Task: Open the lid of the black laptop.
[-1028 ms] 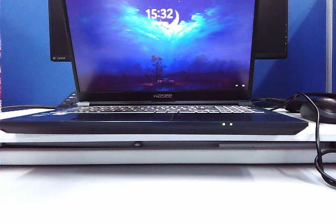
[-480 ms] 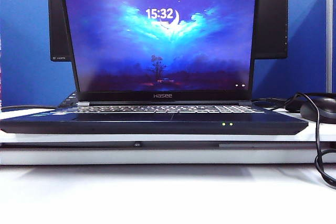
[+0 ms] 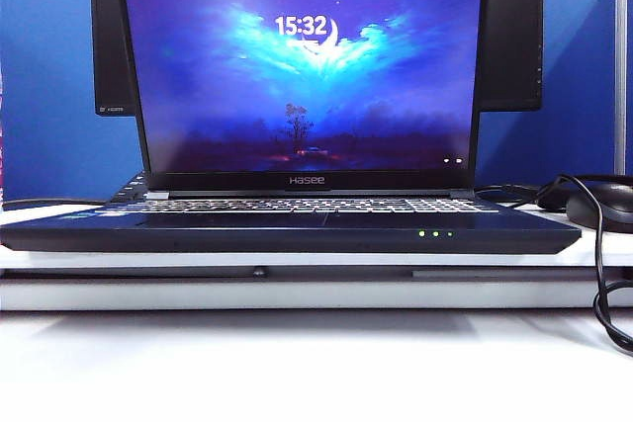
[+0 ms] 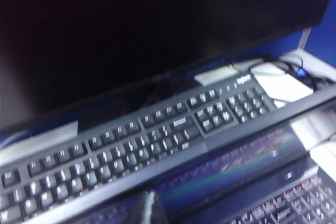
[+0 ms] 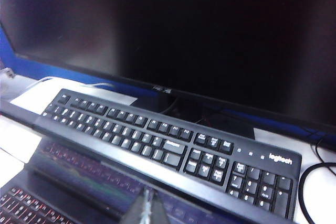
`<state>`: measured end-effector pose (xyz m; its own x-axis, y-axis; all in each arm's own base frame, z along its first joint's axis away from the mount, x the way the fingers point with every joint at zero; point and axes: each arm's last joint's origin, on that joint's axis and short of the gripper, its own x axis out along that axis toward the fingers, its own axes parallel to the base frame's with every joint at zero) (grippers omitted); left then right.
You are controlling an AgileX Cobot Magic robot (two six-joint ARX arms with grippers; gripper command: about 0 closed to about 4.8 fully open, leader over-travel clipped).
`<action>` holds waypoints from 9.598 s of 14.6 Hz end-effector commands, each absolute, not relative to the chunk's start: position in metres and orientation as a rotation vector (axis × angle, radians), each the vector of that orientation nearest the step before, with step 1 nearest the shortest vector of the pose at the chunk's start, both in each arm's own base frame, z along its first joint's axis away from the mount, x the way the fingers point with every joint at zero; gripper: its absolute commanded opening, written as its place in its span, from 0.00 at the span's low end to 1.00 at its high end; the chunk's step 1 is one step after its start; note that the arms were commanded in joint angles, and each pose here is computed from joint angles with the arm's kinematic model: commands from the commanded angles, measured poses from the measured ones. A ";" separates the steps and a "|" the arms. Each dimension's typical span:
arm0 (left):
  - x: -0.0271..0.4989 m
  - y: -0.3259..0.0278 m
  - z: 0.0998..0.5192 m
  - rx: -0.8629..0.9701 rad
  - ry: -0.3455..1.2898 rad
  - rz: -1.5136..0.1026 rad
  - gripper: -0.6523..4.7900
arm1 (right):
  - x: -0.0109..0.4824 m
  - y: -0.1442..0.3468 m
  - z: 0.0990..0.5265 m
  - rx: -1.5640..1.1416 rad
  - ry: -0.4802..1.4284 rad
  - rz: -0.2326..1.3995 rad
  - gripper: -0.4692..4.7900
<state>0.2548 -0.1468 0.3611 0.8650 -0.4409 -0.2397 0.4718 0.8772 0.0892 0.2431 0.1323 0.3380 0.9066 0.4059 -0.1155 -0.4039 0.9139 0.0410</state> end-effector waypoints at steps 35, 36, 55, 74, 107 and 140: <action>0.327 -0.138 0.327 0.077 0.099 -0.382 0.11 | 0.304 0.120 0.332 0.008 0.039 0.335 0.09; 0.324 -0.137 0.329 0.076 0.112 -0.388 0.11 | 0.303 0.120 0.333 0.016 0.050 0.338 0.09; 0.152 -0.066 0.400 -0.001 0.134 -0.429 0.11 | 0.094 0.037 0.405 0.054 -0.031 0.341 0.09; 0.046 -0.022 0.278 -0.370 0.045 -0.477 0.11 | 0.012 0.005 0.312 0.093 0.070 0.386 0.09; 0.086 -0.015 0.201 -0.041 -0.036 -0.206 0.11 | 0.009 0.004 0.297 0.064 0.217 0.374 0.09; 0.097 -0.002 0.167 -0.079 -0.015 -0.061 0.11 | 0.009 0.004 0.297 0.063 0.217 0.374 0.09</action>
